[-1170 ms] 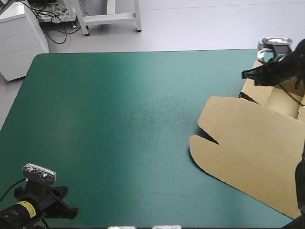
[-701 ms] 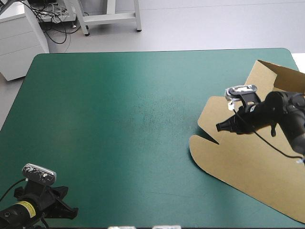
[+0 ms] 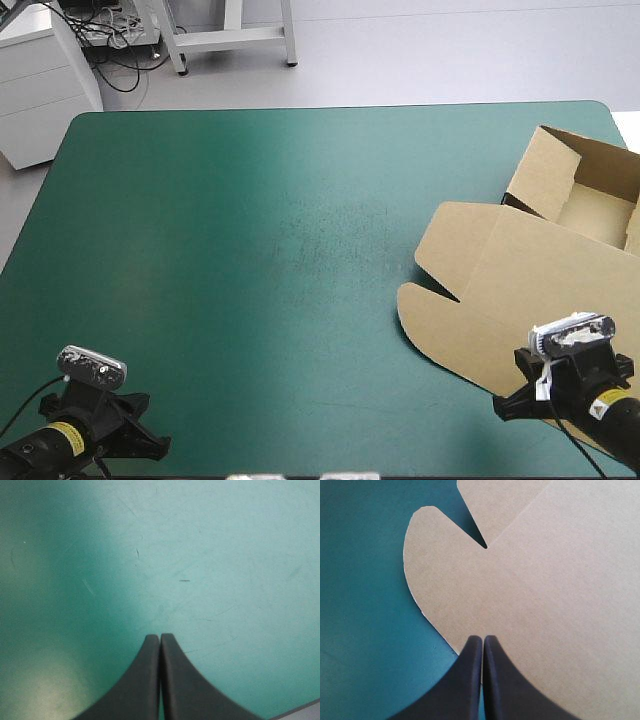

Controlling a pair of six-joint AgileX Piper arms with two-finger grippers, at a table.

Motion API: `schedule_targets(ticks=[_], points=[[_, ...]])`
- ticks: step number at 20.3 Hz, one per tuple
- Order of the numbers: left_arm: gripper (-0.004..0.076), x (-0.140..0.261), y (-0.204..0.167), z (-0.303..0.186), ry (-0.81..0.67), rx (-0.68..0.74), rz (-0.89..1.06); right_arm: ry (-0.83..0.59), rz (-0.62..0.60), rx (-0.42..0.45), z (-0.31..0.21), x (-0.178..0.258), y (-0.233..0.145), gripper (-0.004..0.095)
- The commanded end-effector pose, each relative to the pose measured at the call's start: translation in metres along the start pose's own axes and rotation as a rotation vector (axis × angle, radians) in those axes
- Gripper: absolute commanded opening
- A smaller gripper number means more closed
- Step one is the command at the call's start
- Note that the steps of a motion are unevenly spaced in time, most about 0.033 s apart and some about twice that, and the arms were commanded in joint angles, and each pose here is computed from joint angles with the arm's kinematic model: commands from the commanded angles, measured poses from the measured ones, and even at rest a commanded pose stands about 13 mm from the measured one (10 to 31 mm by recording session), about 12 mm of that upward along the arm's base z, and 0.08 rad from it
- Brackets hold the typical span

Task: Fold the box

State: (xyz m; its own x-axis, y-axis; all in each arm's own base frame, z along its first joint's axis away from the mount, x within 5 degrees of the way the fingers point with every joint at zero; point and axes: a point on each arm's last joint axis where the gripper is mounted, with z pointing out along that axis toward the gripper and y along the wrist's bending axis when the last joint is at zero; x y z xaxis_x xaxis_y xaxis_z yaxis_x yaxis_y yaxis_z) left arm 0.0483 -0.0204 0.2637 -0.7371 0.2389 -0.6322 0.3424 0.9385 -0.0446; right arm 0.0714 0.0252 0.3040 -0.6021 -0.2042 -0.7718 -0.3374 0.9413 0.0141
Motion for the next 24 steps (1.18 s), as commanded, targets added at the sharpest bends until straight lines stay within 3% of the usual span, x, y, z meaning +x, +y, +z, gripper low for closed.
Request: schedule_targets(ticks=[1, 10, 24], points=[[-0.0032, -0.009, -0.002, -0.003, -0.06, 0.024, -0.009, -0.113, -0.014, 0.01, -0.014, 0.003, 0.003, -0.0016], [-0.0032, -0.009, -0.002, -0.003, -0.06, 0.024, -0.009, -0.08, -0.008, 0.001, -0.005, 0.026, 0.005, -0.0022], [-0.0032, -0.009, -0.001, -0.003, -0.061, 0.014, -0.003, -0.08, -0.008, 0.001, -0.005, 0.026, 0.005, -0.0023]])
